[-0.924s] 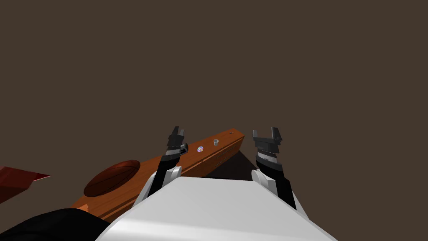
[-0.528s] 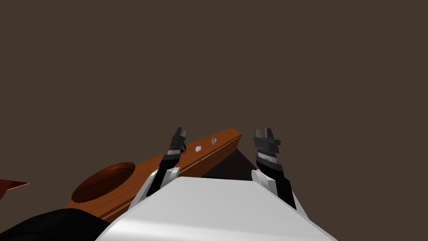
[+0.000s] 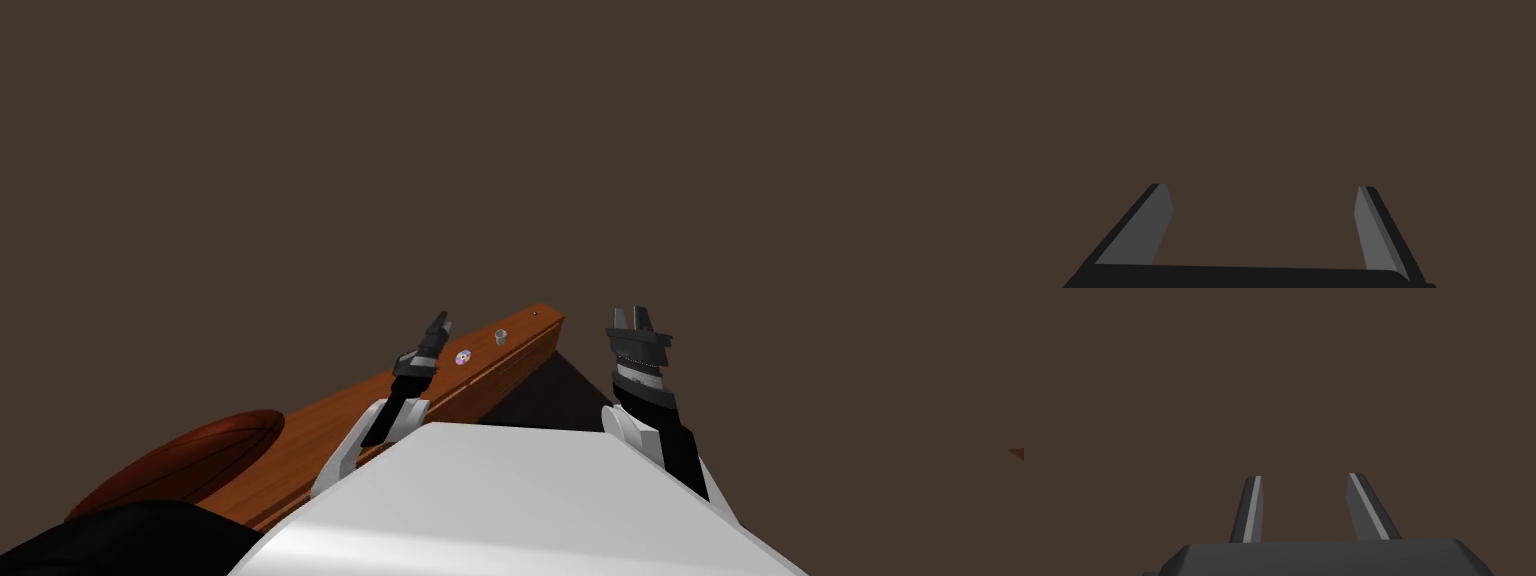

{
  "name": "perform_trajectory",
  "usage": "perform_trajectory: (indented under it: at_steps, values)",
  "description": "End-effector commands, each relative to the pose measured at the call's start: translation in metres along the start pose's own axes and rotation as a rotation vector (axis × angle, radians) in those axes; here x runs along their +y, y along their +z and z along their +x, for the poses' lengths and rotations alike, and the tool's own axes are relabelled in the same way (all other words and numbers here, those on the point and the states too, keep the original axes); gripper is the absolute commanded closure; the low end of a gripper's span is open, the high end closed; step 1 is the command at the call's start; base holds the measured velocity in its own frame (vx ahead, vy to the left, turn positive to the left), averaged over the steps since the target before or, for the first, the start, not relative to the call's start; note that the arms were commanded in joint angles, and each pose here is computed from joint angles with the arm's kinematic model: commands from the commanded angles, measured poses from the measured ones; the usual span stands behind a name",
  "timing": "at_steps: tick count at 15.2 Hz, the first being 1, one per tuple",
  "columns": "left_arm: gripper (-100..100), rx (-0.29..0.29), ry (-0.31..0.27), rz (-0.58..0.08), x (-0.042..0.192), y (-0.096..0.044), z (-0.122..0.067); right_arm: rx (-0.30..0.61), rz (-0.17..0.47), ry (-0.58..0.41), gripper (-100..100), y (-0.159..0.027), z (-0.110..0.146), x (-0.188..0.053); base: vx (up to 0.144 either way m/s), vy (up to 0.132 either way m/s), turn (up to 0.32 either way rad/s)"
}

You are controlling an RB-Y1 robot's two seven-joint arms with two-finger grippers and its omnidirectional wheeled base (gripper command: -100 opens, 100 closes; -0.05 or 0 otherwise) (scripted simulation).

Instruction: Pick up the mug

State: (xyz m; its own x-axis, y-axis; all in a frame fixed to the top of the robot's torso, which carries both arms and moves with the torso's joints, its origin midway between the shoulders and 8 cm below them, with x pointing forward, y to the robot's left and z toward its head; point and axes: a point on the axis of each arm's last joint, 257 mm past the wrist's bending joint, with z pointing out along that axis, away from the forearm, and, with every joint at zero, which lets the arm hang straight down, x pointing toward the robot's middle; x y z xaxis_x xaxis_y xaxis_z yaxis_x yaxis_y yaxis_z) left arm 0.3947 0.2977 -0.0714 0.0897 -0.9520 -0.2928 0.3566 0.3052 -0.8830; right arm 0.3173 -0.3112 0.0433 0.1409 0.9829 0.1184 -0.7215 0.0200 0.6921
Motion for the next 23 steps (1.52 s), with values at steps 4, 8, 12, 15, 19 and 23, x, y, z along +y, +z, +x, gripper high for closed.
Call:
perform_trajectory:
  at_steps: [4,8,12,15,19,23]
  values:
    - [-100,0.037,0.032,-0.151,0.061,-0.006,0.000,0.000,0.000,0.000,0,0.000,0.000,0.000,-0.002,-0.061,-0.158]
    - [-100,0.058,0.057,-0.273,0.107,-0.015,-0.003,0.000,0.000,0.000,0,0.000,0.000,0.000,0.009,-0.057,-0.189]
    - [-100,0.076,0.084,-0.400,0.153,-0.028,-0.009,0.000,0.000,0.000,0,0.000,0.000,0.000,0.029,-0.060,-0.198]
    - [-100,0.085,0.099,-0.472,0.178,-0.038,-0.013,0.000,0.000,0.000,0,0.000,0.000,0.000,0.042,-0.057,-0.177]
    - [-100,0.093,0.113,-0.542,0.201,-0.049,-0.017,0.000,0.000,0.000,0,0.000,0.000,0.000,0.030,-0.031,-0.107]
    - [-100,0.112,0.144,-0.684,0.245,-0.074,-0.028,0.000,0.000,0.000,0,0.000,0.000,0.000,0.051,-0.035,-0.195]
